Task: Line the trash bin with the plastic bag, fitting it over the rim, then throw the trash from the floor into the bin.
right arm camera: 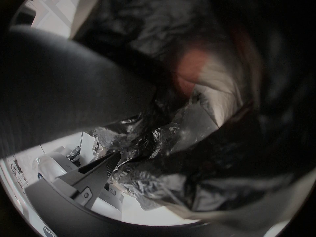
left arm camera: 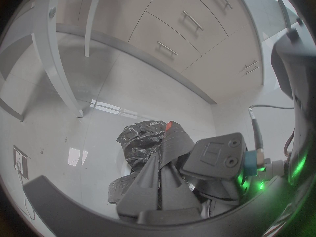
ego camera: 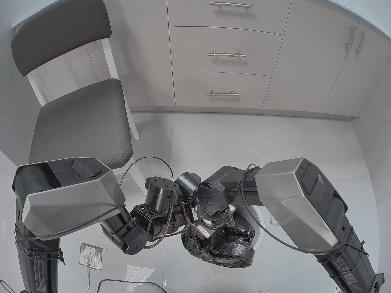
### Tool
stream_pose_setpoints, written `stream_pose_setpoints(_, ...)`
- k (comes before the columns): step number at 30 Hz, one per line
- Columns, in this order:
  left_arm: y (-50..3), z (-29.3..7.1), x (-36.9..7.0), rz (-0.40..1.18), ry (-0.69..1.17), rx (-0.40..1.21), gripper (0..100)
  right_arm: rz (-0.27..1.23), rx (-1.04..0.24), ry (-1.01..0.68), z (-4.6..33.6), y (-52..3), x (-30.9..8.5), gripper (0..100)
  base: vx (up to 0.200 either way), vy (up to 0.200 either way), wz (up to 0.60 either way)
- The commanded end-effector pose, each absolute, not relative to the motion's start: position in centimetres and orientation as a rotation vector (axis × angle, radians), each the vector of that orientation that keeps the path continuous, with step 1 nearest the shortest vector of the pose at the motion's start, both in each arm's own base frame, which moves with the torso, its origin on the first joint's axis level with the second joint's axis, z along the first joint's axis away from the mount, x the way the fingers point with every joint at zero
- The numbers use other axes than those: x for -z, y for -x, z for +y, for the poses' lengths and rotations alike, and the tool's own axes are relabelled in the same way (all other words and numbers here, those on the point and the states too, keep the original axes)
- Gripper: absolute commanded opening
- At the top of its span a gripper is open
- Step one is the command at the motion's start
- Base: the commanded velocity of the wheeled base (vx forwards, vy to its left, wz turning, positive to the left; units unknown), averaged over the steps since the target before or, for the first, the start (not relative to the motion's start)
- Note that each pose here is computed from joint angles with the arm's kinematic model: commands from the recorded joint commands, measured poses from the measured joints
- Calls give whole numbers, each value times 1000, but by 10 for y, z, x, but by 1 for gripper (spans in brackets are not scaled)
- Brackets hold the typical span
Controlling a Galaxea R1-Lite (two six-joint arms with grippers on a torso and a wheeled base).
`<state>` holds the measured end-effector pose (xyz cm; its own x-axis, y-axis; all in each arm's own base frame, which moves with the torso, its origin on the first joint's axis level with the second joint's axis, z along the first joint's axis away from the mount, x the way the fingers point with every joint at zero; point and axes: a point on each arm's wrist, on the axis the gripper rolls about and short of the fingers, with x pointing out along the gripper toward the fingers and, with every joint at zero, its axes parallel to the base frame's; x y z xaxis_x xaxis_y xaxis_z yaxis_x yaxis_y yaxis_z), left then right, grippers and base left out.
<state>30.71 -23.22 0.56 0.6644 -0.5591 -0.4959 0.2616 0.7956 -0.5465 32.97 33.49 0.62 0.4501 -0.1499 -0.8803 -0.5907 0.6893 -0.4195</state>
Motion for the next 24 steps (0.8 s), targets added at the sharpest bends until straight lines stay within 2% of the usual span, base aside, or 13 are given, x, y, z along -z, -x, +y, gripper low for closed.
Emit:
stream_pose_setpoints(1, -309, -230, -8, 688, 464, 462, 0, 1116, -303, 807, 329, -324, -27, 100, 0, 0, 0)
stream_pose_setpoints(15, -310, -230, -9, 687, 464, 463, 0, 1135, -270, 813, 316, -335, -28, 100, 0, 0, 0)
stream_pose_setpoints(24, -310, -230, -8, 687, 465, 461, 0, 1135, -231, 796, 294, -353, -36, 100, 0, 0, 0)
